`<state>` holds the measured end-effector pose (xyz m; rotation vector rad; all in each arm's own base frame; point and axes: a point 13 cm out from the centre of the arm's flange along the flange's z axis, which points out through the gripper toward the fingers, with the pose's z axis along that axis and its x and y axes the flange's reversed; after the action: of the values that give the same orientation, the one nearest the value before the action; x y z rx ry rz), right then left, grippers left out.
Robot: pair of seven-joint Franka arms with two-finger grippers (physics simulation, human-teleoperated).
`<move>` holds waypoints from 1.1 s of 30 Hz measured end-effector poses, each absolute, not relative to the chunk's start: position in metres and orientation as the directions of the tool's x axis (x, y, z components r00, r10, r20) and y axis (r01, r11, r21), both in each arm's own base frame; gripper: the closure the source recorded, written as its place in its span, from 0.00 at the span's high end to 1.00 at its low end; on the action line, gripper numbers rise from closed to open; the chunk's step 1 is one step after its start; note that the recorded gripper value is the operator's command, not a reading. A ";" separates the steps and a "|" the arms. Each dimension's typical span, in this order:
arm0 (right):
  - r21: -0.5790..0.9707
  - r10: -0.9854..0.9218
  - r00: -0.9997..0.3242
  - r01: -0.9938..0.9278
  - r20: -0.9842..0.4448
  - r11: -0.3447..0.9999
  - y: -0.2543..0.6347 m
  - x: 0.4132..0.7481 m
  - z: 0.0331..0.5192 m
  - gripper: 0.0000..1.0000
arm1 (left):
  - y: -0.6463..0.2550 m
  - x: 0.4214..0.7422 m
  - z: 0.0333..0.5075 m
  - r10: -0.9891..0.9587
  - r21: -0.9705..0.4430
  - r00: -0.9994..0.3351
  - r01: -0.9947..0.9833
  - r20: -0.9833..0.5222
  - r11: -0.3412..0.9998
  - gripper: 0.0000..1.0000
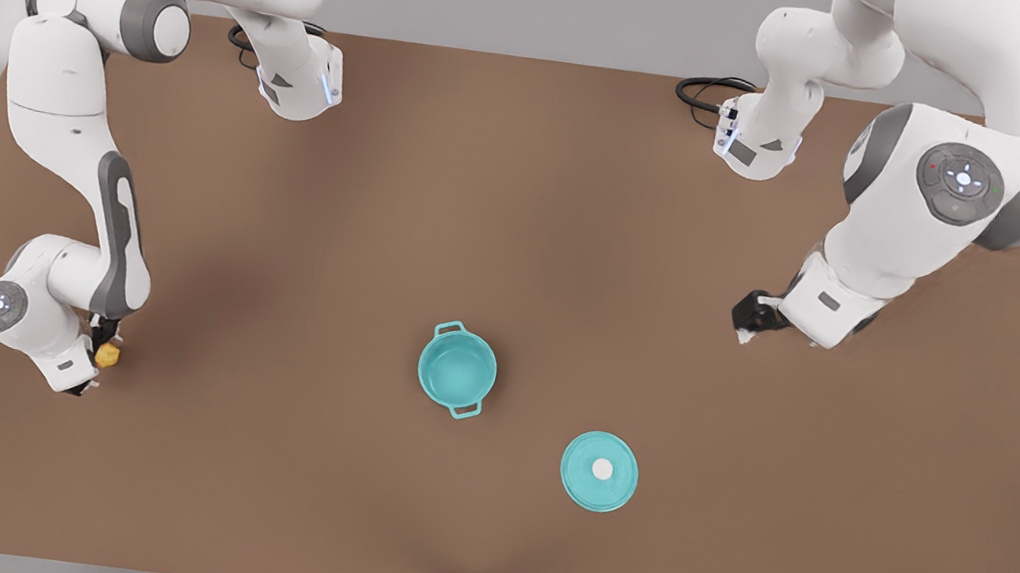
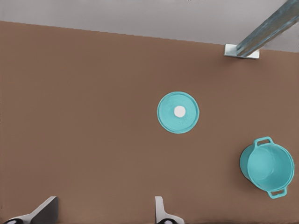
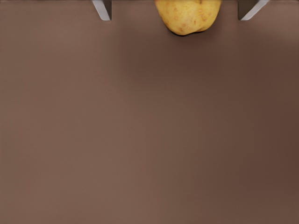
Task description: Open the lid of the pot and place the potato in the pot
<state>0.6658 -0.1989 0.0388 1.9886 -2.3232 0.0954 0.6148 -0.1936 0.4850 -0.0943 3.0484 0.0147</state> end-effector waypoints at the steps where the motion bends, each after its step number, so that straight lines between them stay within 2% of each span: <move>1: 0.003 -0.983 -0.152 -0.988 0.103 0.153 -0.200 0.666 0.039 1.00 | -0.195 0.614 0.488 -0.026 0.034 -0.994 -0.030 -0.102 0.999 1.00; 4: -0.002 -0.984 -0.147 -0.989 0.102 0.148 -0.201 0.667 0.039 1.00 | -0.185 0.617 0.480 0.028 0.074 -0.996 0.022 -0.085 0.997 1.00; 8: -0.004 -0.985 -0.142 -0.990 0.102 0.142 -0.202 0.667 0.038 0.91 | -0.165 0.614 0.474 0.046 0.079 -0.998 0.042 -0.041 0.996 1.00; 12: 0.002 -0.986 -0.136 -0.991 0.100 0.137 -0.203 0.665 0.033 0.90 | -0.158 0.609 0.469 0.077 0.107 -0.997 0.076 -0.009 0.991 1.00; 22: 0.011 -0.988 -0.122 -0.992 0.099 0.124 -0.201 0.662 0.031 0.59 | -0.156 0.610 0.465 0.136 0.132 -0.991 0.136 0.013 0.982 1.00; 29: 0.021 -0.988 -0.116 -0.993 0.101 0.119 -0.200 0.660 0.030 0.49 | -0.155 0.610 0.464 0.160 0.136 -0.987 0.161 0.019 0.978 1.00; 33: 0.022 -0.989 -0.113 -0.993 0.098 0.116 -0.197 0.661 0.032 0.47 | -0.154 0.610 0.464 0.169 0.137 -0.985 0.171 0.021 0.976 1.00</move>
<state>0.6608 -0.1970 0.0320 2.0307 -2.2789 0.0748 0.6101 -0.1544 0.4645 0.2693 3.1311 0.2191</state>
